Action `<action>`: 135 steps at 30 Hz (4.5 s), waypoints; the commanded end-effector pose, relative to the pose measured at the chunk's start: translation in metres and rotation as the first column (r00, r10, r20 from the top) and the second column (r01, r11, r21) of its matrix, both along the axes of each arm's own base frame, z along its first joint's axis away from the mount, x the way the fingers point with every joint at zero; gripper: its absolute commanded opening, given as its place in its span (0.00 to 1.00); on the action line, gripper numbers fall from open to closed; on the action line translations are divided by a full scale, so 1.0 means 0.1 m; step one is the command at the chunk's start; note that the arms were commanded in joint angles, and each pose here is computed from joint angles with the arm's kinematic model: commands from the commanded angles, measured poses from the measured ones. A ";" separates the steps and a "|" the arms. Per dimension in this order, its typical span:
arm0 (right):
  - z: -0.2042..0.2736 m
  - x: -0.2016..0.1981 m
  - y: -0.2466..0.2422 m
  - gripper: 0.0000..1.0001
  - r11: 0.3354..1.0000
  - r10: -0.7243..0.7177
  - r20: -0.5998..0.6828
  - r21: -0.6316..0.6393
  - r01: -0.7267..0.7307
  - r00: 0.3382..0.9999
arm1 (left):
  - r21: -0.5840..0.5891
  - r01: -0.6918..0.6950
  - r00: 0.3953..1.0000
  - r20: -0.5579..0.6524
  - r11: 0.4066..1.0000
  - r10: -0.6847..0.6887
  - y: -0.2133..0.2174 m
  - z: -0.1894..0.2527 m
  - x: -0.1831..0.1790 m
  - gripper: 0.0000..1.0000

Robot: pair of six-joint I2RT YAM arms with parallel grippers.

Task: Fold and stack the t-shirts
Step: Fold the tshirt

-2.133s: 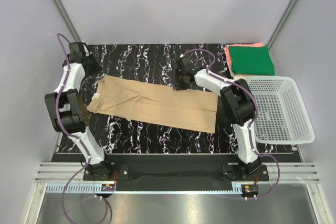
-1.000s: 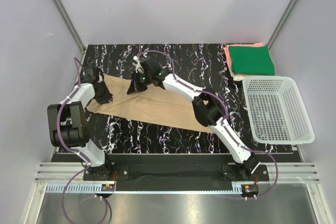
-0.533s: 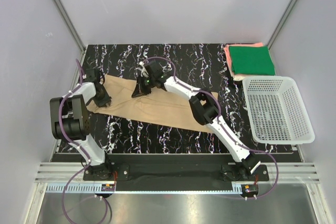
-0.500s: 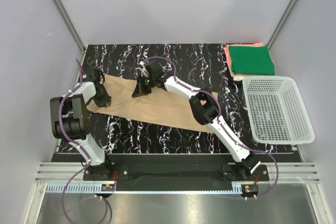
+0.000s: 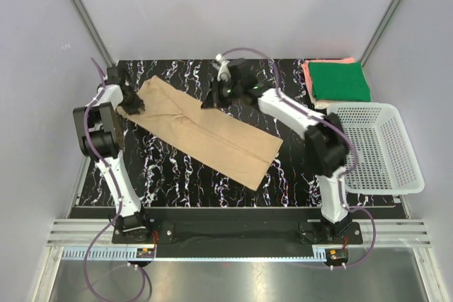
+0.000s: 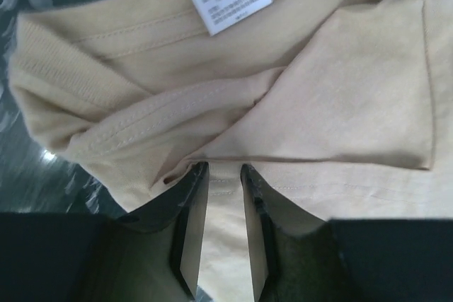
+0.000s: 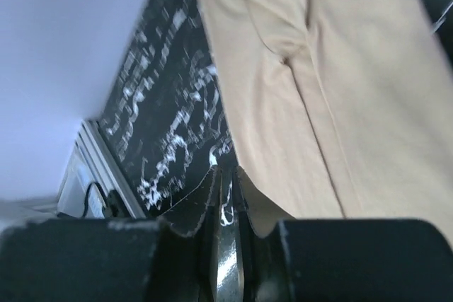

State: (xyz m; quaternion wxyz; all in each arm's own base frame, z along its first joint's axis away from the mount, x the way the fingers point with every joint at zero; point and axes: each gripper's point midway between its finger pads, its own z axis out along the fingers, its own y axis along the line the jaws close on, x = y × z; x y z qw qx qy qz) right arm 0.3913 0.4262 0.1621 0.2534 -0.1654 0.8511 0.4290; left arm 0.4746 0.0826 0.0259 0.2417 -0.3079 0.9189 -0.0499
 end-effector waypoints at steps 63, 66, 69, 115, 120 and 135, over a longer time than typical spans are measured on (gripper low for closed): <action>-0.76 -1.49 -2.15 0.39 0.878 -0.353 -0.218 -0.414 0.241 0.910 | -0.065 0.577 0.814 -0.030 0.814 -0.580 -2.45 0.01 -3.09 0.25; -0.81 -1.54 -2.01 0.39 0.894 -0.301 -0.246 -0.410 0.183 0.921 | -0.071 0.567 0.824 0.027 0.821 -0.566 -2.42 0.20 -3.11 0.26; -0.98 -1.58 -2.04 0.42 0.873 -0.305 -0.250 -0.459 0.165 0.919 | -0.014 0.558 0.824 0.127 0.830 -0.552 -2.42 0.58 -2.91 0.31; -1.55 -1.88 -2.55 0.05 0.691 -0.555 -0.270 -0.677 0.255 0.787 | -0.145 0.365 0.923 0.188 0.920 -0.336 -1.81 0.02 0.92 0.28; -1.51 -2.03 -2.55 0.05 0.713 -0.587 -0.293 -0.630 0.309 0.755 | -0.146 0.423 0.898 0.202 0.894 -0.392 -2.27 -0.08 1.02 0.29; -1.17 -2.13 -2.20 0.14 0.747 -0.637 -0.342 -0.496 0.443 0.691 | -0.273 0.599 0.759 0.493 0.752 -0.425 -3.18 0.17 1.53 0.33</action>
